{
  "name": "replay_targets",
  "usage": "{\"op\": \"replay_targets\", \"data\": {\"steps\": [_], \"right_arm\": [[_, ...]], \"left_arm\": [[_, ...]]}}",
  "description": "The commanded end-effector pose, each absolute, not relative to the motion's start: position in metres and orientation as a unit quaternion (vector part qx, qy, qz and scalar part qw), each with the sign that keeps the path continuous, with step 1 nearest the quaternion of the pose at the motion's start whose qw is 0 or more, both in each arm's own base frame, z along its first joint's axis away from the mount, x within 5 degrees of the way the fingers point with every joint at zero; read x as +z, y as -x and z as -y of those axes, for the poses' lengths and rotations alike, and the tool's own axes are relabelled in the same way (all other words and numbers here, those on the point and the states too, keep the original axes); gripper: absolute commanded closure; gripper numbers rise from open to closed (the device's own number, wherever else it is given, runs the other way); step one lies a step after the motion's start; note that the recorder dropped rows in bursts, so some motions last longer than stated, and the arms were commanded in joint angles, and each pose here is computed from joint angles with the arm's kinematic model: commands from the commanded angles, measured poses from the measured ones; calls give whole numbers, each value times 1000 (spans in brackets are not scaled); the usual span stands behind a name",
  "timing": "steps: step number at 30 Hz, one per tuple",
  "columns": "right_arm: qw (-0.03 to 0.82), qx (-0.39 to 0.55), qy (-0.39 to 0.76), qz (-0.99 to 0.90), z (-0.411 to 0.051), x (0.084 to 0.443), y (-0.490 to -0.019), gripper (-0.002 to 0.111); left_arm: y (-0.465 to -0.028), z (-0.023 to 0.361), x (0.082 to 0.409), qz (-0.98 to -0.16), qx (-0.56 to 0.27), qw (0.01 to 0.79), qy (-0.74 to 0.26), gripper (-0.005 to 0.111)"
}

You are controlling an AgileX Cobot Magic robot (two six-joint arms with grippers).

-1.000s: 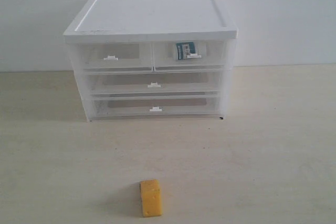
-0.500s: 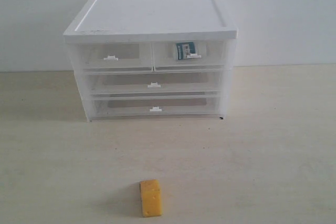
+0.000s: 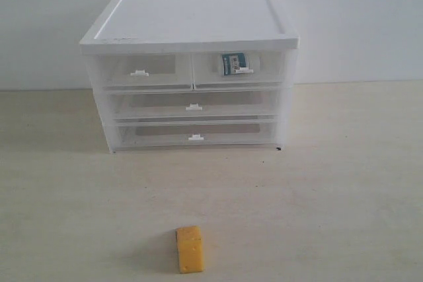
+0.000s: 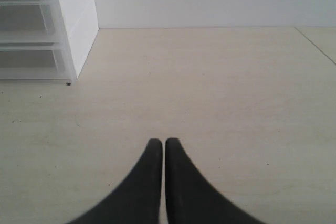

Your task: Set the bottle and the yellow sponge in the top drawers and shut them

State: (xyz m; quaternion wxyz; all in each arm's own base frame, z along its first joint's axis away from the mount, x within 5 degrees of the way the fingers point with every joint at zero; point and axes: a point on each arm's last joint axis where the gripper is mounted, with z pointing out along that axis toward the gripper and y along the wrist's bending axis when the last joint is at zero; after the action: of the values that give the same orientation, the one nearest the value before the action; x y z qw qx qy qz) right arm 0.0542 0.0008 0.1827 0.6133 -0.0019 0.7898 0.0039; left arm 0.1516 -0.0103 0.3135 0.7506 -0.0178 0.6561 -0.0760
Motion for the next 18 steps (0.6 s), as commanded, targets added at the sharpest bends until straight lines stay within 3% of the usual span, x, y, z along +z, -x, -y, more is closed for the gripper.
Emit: {"op": "replay_targets", "data": {"steps": [1,12,18], "right_arm": [[618,0,5,-786,-1,184,-54,108],[618,0,5,-786,-1,184,-54,108],[618,0,5,-786,-1,184,-54,108]], "left_arm": [[-185,14,314,-687,-71,723,7,102],[-237,38,279,-696,-89,711,-34,102],[-253,61,253,-703,-50,709,-35,102]]}}
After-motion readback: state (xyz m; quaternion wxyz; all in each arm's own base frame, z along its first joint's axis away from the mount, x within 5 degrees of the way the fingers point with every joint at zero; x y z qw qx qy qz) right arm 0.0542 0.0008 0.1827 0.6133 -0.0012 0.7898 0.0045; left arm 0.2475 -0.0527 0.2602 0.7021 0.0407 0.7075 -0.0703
